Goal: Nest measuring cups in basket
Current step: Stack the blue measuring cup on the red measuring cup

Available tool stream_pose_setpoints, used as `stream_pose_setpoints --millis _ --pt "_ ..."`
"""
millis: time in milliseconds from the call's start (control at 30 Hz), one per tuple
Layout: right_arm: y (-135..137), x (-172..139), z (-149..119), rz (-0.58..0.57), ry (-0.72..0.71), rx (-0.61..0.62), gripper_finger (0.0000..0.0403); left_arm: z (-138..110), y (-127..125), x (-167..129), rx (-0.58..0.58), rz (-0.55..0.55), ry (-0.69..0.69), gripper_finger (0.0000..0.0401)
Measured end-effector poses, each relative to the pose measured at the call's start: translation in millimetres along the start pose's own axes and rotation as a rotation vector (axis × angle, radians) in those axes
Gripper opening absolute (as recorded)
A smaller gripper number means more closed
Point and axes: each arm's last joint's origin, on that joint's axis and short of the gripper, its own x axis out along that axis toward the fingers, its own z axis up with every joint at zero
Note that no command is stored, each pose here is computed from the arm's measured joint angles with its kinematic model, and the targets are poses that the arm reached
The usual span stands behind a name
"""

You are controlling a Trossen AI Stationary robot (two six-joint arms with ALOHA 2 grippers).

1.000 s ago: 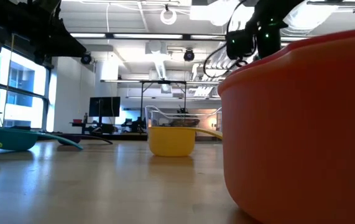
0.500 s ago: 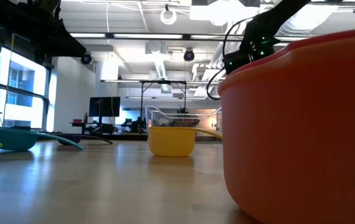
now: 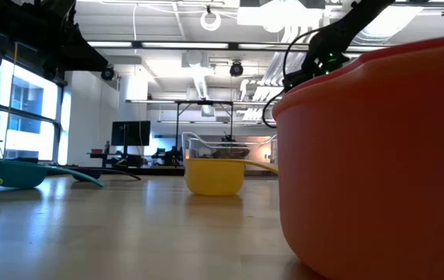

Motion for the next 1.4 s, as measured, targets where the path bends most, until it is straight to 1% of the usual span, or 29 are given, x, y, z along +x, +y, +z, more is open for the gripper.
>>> stream_pose_setpoints --millis 133,300,400,533,633,733,800,900,1033,1100,1233,1400 --pt "2.6 10.2 -2.7 0.053 0.022 0.007 0.0140 0.0 0.0 0.0 0.000 0.000 0.000 0.0074" --pt "0.5 19.6 -9.0 0.019 0.023 0.009 0.0139 0.0 0.0 0.0 0.000 0.000 0.000 0.0074" --pt "0.1 24.4 -9.9 0.021 0.019 0.005 0.0130 0.1 0.3 0.0 0.000 0.010 -0.005 0.0074" --pt "0.0 31.5 -11.8 0.049 0.040 0.013 0.0098 0.5 1.2 0.0 0.000 0.040 -0.018 0.0074" --pt "0.6 33.4 -13.1 0.058 0.043 -0.008 0.0064 0.6 1.4 0.0 0.000 0.047 -0.021 0.0074" --pt "1.4 33.4 -12.7 0.071 0.043 -0.043 0.0021 0.6 1.3 0.0 0.000 0.046 -0.021 0.0074" --pt "1.6 33.3 -13.0 0.077 0.048 -0.071 0.0008 0.6 1.3 0.0 0.000 0.047 -0.021 0.0074" --pt "2.2 33.0 -13.8 0.088 0.059 -0.086 0.0015 0.6 1.4 0.0 0.000 0.048 -0.021 0.0074" --pt "3.6 32.0 -15.9 0.105 0.071 -0.151 0.0005 0.6 1.4 0.0 -0.006 0.048 -0.022 0.0074" --pt "5.1 29.4 -18.8 0.112 0.070 -0.182 0.0005 0.6 1.4 0.0 -0.045 0.047 -0.023 0.0074" --pt "6.1 16.6 -27.7 0.136 0.047 -0.240 0.0003 0.6 1.4 0.0 -0.122 0.047 -0.024 0.0074" --pt "2.5 -9.3 -42.5 0.189 -0.015 -0.294 0.0002 0.8 1.6 -0.1 -0.179 0.054 -0.030 0.0074"
